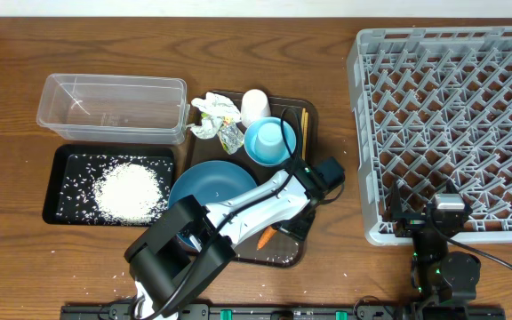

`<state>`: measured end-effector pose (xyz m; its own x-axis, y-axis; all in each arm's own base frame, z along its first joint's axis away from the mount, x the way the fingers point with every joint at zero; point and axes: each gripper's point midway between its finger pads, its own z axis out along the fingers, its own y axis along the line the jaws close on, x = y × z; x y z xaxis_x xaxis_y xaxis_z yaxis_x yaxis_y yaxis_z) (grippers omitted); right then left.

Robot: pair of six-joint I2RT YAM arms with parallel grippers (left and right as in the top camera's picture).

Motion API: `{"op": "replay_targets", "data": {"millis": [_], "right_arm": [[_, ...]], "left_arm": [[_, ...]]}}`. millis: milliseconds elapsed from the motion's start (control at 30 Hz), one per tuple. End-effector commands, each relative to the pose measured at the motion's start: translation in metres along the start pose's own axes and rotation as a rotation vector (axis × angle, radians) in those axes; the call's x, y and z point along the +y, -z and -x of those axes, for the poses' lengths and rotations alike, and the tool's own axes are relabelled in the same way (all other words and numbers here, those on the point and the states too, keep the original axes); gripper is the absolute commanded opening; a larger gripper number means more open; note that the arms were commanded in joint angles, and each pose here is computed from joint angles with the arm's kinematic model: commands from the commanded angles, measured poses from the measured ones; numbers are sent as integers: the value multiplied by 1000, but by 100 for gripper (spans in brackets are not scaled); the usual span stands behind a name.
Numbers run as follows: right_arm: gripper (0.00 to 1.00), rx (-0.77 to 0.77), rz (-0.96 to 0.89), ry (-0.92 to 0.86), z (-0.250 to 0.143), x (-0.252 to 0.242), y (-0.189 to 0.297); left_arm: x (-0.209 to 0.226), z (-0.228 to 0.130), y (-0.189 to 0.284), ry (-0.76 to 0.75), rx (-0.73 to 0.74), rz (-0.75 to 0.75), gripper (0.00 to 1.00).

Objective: Sort waste into correct bins and load items into the dishwasher rack
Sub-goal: 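Release the plate and grasp the orange carrot with the left gripper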

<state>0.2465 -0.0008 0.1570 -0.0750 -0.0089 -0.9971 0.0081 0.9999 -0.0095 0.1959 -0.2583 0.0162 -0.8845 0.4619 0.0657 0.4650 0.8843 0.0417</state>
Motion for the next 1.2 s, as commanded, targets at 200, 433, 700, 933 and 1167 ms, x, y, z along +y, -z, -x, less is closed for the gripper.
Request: {"op": "replay_targets", "data": {"millis": [200, 433, 700, 933, 1167], "right_arm": [[99, 1, -2, 8, -1, -1, 0], [99, 1, -2, 7, -1, -1, 0], [99, 1, -2, 8, -1, -1, 0], [99, 1, -2, 8, -1, -1, 0], [99, 1, -2, 8, -1, -1, 0]], "left_arm": [[2, -6, -20, -11, 9, 6, 68], [3, -6, -20, -11, 7, 9, 61], [2, -4, -20, -7, 1, 6, 43], [-7, 1, -11, 1, -16, -40, 32], [-8, 7, 7, 22, -63, -63, 28]]}}
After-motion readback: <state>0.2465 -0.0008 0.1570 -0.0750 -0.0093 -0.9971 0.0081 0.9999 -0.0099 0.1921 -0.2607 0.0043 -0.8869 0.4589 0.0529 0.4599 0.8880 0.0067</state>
